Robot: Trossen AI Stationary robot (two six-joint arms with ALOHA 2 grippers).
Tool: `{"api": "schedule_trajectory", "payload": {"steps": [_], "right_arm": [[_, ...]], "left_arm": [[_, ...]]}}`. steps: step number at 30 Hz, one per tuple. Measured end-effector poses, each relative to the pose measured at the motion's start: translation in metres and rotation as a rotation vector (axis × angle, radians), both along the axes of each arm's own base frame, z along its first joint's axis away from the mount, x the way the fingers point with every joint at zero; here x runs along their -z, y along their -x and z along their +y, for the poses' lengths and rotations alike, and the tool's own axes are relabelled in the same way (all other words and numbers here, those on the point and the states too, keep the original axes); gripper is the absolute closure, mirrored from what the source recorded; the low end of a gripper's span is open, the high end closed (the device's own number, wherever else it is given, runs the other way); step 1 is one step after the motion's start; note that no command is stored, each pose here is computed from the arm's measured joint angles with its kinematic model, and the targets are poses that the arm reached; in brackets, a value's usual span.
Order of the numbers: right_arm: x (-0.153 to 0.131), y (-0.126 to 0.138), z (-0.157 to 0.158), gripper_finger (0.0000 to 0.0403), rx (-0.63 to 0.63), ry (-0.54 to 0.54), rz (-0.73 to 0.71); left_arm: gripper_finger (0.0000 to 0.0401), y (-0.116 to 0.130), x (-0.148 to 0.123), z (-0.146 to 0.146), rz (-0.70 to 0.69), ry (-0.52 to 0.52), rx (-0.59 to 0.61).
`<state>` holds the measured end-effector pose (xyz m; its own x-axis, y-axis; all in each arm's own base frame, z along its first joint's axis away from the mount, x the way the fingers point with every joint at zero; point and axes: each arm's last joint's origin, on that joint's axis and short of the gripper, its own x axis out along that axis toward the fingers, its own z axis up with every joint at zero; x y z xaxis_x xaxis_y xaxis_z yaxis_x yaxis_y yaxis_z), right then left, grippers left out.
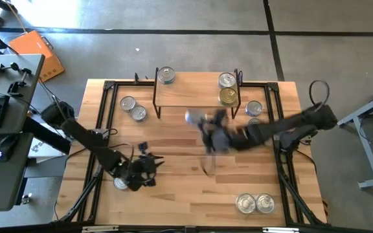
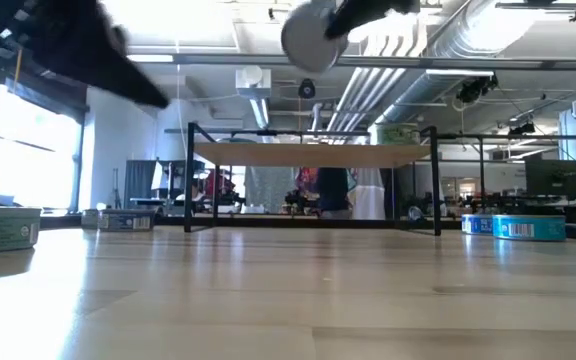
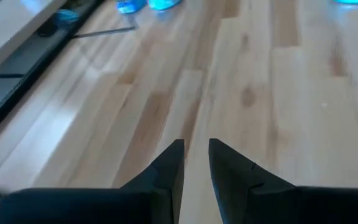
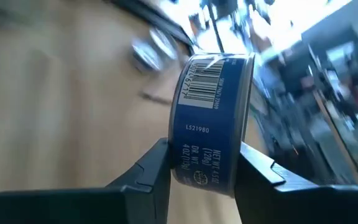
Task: Stack canned seafood by type on shelf
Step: Put the blue tuna can on the shelf, then put the yellow blue tuna can aligned with the other yellow blue tuna can on the shelf
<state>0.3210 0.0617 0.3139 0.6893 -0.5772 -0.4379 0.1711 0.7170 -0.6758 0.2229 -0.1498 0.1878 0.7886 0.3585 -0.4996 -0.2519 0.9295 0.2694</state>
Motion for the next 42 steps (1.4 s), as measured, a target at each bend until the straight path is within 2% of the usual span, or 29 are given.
{"api": "schedule_trajectory", "payload": {"steps": [3, 5, 8, 10, 13, 20, 27, 30, 36, 42], "right_arm": [[-0.001, -0.021, -0.05, 0.0289, 0.088, 0.028, 0.118], [-0.001, -0.036, -0.079, 0.0289, 0.12, 0.014, 0.137], [0.004, -0.052, -0.117, 0.0289, 0.148, -0.009, 0.181], [0.014, -0.059, -0.137, 0.0289, 0.163, -0.006, 0.259], [0.03, -0.065, -0.161, 0.0289, 0.188, 0.004, 0.363], [0.044, -0.07, -0.197, 0.0287, 0.247, 0.014, 0.422], [0.047, -0.067, -0.209, 0.0205, 0.255, -0.009, 0.421], [0.04, -0.067, -0.206, 0.0184, 0.248, -0.005, 0.414], [0.016, -0.07, -0.187, 0.0174, 0.252, -0.038, 0.37], [-0.019, -0.059, -0.142, 0.0185, 0.295, -0.207, 0.347]], "left_arm": [[0.0336, 0.015, 0.01, -0.007, -0.056, 0.024, -0.042], [0.0336, 0.024, 0.015, -0.01, -0.086, 0.031, -0.06], [0.0336, 0.033, 0.02, -0.016, -0.119, 0.042, -0.066], [0.0336, 0.037, 0.019, -0.02, -0.149, 0.056, -0.068], [0.0336, 0.041, 0.018, -0.026, -0.191, 0.066, -0.067], [0.0337, 0.045, 0.014, -0.035, -0.253, 0.103, -0.053], [0.0337, 0.045, 0.012, -0.037, -0.271, 0.124, -0.052], [0.0337, 0.045, 0.012, -0.037, -0.271, 0.125, -0.052], [0.0337, 0.045, 0.012, -0.037, -0.276, 0.13, -0.053], [0.0337, 0.044, 0.011, -0.039, -0.289, 0.151, -0.053]]}}
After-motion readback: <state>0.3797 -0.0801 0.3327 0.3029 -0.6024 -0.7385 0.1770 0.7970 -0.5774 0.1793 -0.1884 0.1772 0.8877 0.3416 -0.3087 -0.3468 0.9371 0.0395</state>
